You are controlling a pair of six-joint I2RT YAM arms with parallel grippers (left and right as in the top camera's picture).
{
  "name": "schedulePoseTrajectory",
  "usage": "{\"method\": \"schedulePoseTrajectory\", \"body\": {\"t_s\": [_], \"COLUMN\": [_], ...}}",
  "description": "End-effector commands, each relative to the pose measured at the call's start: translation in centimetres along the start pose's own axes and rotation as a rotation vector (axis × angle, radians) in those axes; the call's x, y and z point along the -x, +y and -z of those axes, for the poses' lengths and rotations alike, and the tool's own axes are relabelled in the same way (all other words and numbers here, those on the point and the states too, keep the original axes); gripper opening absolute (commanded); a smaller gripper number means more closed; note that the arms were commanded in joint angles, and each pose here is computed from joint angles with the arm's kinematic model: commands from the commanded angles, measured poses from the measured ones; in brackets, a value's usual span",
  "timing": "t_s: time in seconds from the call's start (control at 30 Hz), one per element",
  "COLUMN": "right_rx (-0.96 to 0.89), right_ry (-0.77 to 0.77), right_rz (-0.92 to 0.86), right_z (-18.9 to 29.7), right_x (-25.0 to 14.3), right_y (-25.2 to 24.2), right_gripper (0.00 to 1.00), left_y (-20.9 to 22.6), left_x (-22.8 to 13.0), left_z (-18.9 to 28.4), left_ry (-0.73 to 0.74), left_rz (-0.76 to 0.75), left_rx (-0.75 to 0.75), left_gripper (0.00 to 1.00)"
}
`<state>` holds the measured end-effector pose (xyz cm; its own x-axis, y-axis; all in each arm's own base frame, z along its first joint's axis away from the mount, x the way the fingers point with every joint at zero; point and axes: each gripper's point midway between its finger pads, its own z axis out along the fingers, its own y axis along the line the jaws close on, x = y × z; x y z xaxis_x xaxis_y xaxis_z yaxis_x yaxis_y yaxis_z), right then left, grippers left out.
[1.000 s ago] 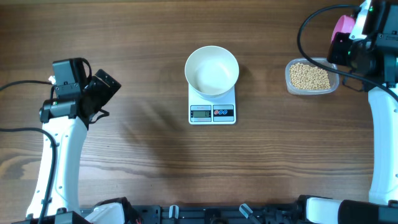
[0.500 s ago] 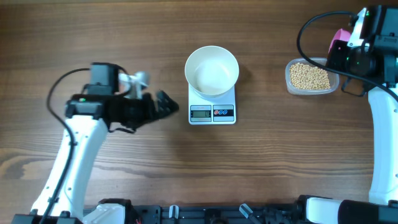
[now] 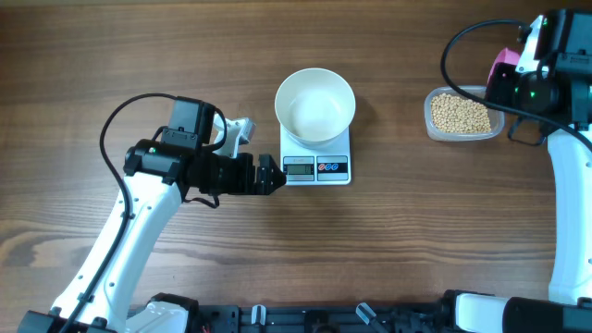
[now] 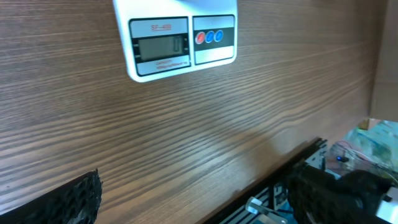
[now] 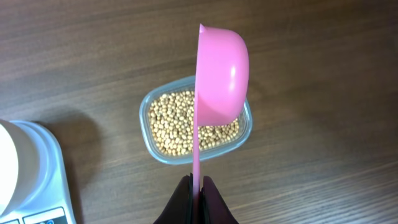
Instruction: Scoop item into bowl and weigh 150g on scale
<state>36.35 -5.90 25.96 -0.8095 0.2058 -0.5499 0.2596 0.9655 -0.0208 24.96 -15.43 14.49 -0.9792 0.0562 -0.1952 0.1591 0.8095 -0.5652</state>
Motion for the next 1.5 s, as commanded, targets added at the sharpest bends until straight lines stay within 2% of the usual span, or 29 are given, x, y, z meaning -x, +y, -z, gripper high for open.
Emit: {"method": "schedulePoseTrajectory", "body": {"t_s": [0.0,0.6,0.9,1.27,1.47], "right_rx": [-0.009,-0.009,-0.016,-0.005,0.064], "right_ry": [0.005,0.003,0.071,-0.017,-0.093], "right_rz": [-0.021,0.006,0.012,0.004,-0.002], "right_z": [-0.1,-0.1,0.0,-0.1,0.0], "right_x": [0.1,0.2,-1.5,0.7,2.6], "right_y": [-0.2,-0.2,-0.4,-0.1,1.1], "right_gripper": [0.04,0.04,0.04,0.04,0.04], "left_y": [0.5,0.6,0.6,0.6,0.6], "left_x": [0.1,0.1,0.1,0.1,0.1], "left_z": [0.0,0.0,0.0,0.0,0.0], "left_ry": [-0.004,-0.006,-0.006,-0.006,-0.006], "left_rz": [0.002,0.003,0.003,0.003,0.003], "left_rx": [0.029,0.037,0.037,0.037,0.037], "left_gripper": [1.00,1.00,1.00,1.00,1.00]}}
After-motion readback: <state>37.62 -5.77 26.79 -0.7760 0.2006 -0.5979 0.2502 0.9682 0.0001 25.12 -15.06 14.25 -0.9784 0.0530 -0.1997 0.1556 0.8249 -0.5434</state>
